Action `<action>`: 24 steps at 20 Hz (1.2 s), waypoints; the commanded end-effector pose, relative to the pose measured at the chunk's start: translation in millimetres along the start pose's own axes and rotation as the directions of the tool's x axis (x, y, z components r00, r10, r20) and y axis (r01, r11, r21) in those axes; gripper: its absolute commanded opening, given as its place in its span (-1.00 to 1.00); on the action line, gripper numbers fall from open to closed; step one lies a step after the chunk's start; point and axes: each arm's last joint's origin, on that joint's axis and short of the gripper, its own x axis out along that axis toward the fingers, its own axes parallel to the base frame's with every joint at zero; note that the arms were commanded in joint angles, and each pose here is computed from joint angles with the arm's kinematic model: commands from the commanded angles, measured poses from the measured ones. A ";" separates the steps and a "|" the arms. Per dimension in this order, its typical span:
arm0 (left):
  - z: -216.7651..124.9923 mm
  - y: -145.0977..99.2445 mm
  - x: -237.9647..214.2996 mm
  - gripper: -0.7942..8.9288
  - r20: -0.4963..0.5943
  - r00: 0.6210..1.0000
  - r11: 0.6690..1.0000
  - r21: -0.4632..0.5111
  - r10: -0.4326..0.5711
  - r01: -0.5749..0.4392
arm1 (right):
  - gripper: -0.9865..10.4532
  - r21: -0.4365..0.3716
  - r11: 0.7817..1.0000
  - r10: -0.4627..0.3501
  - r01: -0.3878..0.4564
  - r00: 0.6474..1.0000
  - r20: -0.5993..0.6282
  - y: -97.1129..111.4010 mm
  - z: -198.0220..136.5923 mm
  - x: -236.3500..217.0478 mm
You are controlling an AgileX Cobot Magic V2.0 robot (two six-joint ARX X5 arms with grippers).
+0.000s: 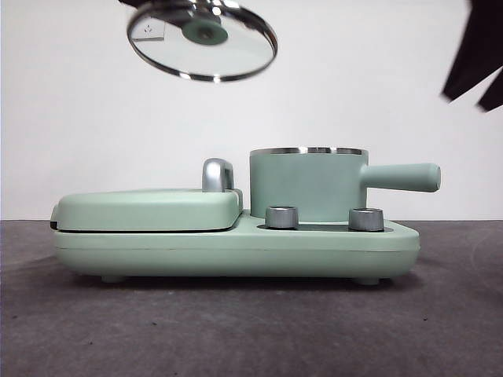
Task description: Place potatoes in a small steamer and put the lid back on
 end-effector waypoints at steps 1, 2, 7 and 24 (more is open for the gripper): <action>3.2 -2.7 15.6 -0.81 0.021 1.000 0.999 0.027 -0.020 0.020 | -0.31 0.053 0.999 -0.013 0.010 0.998 0.069 4.7 -4.9 -19.5; 2.3 -3.4 21.2 -0.81 0.021 0.999 0.999 0.043 -0.024 0.023 | -0.31 0.063 0.998 -0.020 0.015 0.996 0.087 6.0 -7.4 -26.6; 1.8 -7.3 48.9 -0.81 0.077 0.996 0.993 0.117 -0.041 0.032 | -0.31 0.120 0.993 -0.027 0.009 0.988 0.151 11.4 -18.5 -51.1; -24.0 -4.6 147.3 -0.81 0.151 0.987 0.990 0.135 -0.054 0.034 | -0.30 0.192 0.979 -0.066 0.072 0.997 -0.037 12.6 -42.7 -57.1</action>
